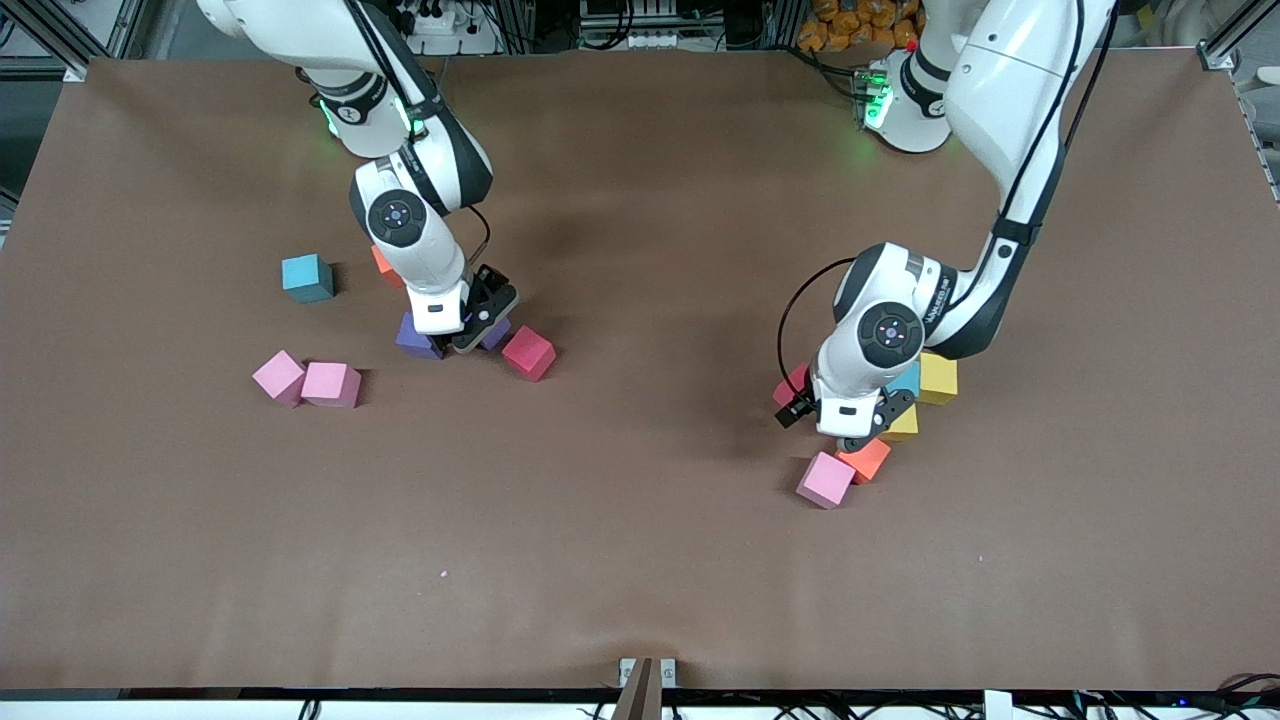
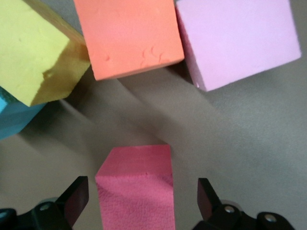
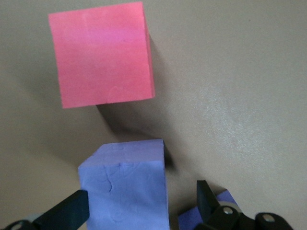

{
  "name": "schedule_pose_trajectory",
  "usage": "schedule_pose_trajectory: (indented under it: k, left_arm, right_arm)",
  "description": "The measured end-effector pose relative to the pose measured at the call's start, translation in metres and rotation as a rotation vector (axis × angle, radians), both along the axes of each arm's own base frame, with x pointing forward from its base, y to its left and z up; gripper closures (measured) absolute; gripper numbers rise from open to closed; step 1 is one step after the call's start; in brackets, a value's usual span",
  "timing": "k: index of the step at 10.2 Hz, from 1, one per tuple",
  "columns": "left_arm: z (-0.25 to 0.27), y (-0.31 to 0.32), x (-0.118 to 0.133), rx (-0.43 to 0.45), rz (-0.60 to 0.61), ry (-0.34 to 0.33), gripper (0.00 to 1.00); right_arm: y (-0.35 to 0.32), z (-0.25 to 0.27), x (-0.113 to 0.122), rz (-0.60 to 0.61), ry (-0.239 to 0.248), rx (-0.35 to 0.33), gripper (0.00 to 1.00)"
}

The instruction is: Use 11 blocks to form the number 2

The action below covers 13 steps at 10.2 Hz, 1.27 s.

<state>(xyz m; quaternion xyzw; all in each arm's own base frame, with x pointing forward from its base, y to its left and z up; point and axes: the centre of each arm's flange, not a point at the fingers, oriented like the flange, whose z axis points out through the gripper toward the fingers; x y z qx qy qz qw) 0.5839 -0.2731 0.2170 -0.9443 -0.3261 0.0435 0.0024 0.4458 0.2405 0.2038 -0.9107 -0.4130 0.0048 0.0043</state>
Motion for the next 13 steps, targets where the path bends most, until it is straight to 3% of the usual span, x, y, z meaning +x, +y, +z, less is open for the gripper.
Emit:
schedule_pose_trajectory:
  k: [3,5,6,10,13]
  left_arm:
    - [-0.019,-0.003,-0.005,0.006,-0.006,0.022,0.01]
    - [-0.02,-0.002,-0.005,0.004,-0.029,0.023,0.31]
    - [-0.019,-0.003,-0.005,-0.001,-0.065,0.02,0.39]
    - [0.004,-0.048,-0.031,-0.041,-0.283,0.059,0.39]
    - [0.046,-0.114,-0.076,-0.077,-0.424,0.075,0.39]
  right_arm:
    - [0.001,0.0,0.002,0.0,-0.008,0.004,0.0]
    - [0.002,0.01,0.004,-0.002,-0.006,0.006,0.0]
    - [0.001,0.019,0.004,-0.004,0.006,0.004,0.0]
    - [0.001,0.034,0.002,-0.005,0.022,0.002,0.0]
    - [0.001,0.022,0.001,-0.003,0.009,0.005,0.0]
